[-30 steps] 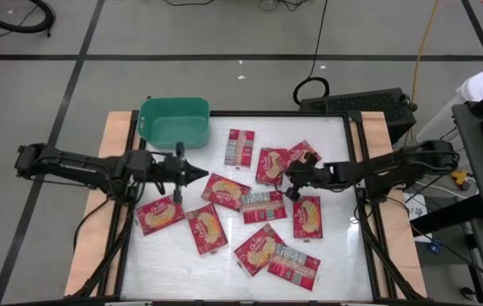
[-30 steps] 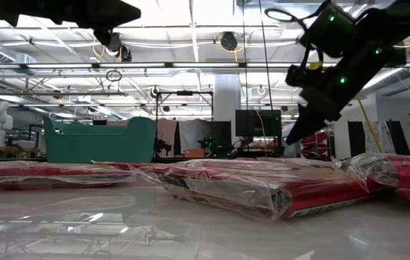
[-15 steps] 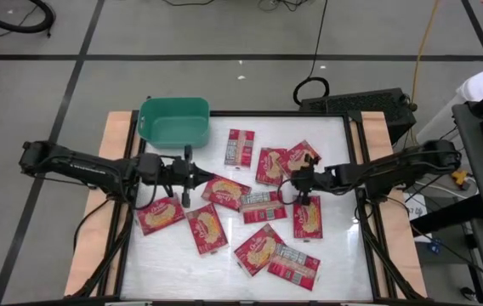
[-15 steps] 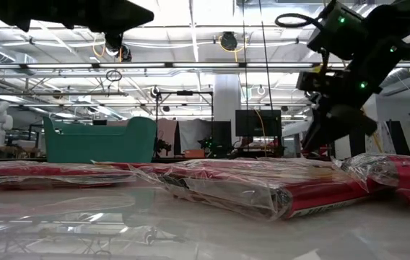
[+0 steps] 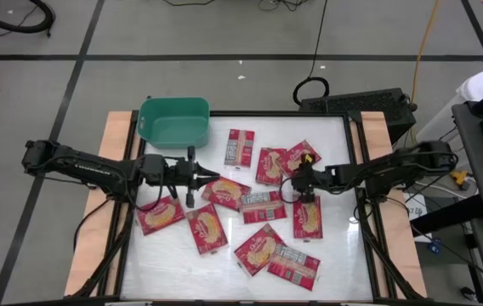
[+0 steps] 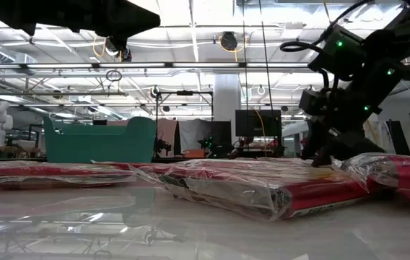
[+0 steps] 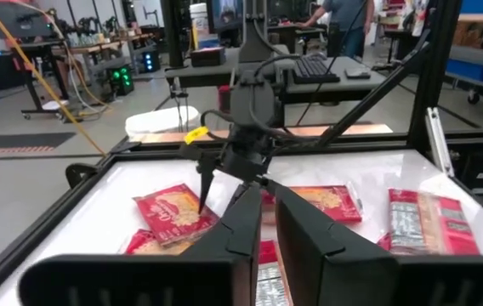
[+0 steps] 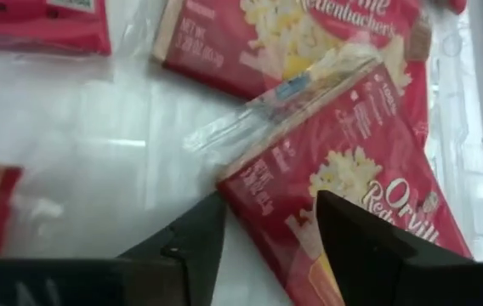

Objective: Sort popcorn bags into baskets
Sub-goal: Put the red popcorn bag into the green bin

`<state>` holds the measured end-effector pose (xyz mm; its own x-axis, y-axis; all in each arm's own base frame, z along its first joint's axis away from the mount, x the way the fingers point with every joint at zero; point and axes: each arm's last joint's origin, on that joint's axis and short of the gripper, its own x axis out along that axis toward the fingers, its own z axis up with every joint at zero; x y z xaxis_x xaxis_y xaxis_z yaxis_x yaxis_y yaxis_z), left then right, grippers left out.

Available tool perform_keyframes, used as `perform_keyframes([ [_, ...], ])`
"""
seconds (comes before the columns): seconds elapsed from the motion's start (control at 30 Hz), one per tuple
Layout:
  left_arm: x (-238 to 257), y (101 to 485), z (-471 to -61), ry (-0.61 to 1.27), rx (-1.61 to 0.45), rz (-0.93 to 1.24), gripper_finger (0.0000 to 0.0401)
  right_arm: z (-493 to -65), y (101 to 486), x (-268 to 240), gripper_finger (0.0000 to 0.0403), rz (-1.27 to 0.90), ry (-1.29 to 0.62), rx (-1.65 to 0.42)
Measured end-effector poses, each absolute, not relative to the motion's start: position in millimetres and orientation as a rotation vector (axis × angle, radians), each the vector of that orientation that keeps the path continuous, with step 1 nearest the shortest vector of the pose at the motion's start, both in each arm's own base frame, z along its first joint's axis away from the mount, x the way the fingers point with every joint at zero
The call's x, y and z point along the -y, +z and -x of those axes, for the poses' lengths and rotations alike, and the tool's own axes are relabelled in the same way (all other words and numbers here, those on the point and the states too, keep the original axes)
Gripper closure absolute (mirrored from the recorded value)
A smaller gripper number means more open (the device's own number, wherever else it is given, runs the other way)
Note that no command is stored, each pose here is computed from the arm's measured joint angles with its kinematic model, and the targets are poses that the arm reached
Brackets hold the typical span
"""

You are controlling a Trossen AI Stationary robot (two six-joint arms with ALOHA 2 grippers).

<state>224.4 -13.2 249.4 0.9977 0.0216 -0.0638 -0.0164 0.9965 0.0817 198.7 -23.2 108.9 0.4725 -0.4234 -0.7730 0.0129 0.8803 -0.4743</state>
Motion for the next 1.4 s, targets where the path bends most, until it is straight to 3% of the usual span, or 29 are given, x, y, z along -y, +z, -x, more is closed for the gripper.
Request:
perform_keyframes([
  [0.1, 13, 250, -224, 0.023, -0.060, -0.096, 0.0355, -200, 105, 25, 0.0273, 0.458, -0.252, -1.014],
  [0.27, 12, 250, -225, 0.031, -0.060, -0.090, 0.0354, -203, 102, 28, 0.0384, 0.444, -0.248, -0.988],
  [0.5, 11, 247, -224, 0.061, -0.092, -0.058, 0.0354, -215, 114, 17, 0.0401, 0.417, -0.281, -0.806],
  [0.77, 11, 243, -226, 0.080, -0.116, -0.028, 0.0354, -238, 141, -14, 0.0403, 0.364, -0.268, -0.545],
  [0.9, 11, 236, -233, 0.090, -0.124, -0.019, 0.0354, -242, 148, -22, 0.0403, 0.335, -0.311, -0.518],
  [1.17, 14, 220, -250, 0.088, -0.119, 0.002, 0.0354, -245, 161, 1, 0.0364, 0.247, -0.537, -0.775],
  [1.4, 12, 219, -253, 0.097, -0.102, 0.000, 0.0354, -239, 181, 71, 0.0281, -0.032, -0.440, -0.919],
])
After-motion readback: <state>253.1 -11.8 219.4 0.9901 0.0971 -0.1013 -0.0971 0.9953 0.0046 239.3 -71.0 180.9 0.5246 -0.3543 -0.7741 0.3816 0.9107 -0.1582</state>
